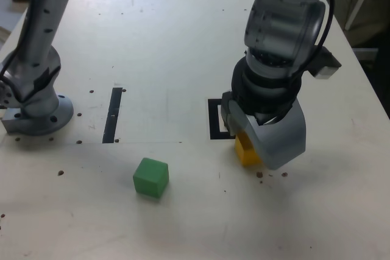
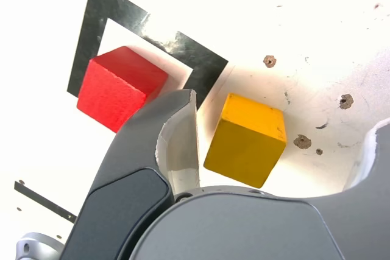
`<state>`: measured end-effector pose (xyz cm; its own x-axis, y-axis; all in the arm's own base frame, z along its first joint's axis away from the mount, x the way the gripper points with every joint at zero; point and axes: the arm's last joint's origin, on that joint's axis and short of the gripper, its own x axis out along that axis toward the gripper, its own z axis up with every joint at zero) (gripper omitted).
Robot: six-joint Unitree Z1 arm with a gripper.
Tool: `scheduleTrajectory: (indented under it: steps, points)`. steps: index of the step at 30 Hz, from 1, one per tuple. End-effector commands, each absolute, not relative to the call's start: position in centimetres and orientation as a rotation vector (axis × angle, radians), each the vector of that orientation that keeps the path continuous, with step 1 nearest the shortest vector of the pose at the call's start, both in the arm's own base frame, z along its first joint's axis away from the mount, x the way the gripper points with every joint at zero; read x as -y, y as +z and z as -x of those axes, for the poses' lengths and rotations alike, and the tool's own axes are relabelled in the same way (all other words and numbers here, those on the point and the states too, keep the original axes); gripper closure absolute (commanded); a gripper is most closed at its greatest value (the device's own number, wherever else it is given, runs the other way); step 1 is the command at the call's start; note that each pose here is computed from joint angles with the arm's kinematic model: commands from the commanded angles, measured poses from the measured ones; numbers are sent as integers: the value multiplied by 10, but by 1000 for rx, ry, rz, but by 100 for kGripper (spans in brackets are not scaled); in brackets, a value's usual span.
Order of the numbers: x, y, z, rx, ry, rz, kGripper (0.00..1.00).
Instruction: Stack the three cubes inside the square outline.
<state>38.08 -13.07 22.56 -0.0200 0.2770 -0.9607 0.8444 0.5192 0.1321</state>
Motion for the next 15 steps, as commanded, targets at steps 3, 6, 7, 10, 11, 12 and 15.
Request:
scheduleTrajectory:
  steps: [3,6,7,10,11,12,15]
  points:
    - [132,220,-383,-1584,-598,-980,14]
    - [132,216,-383,-1593,-593,-972,20]
    - [132,215,-383,-1595,-590,-969,23]
    - [133,212,-385,-1596,-577,-958,35]
    - [133,212,-385,-1595,-574,-954,40]
    - [133,211,-386,-1593,-570,-950,47]
    - [134,211,-386,-1596,-569,-948,59]
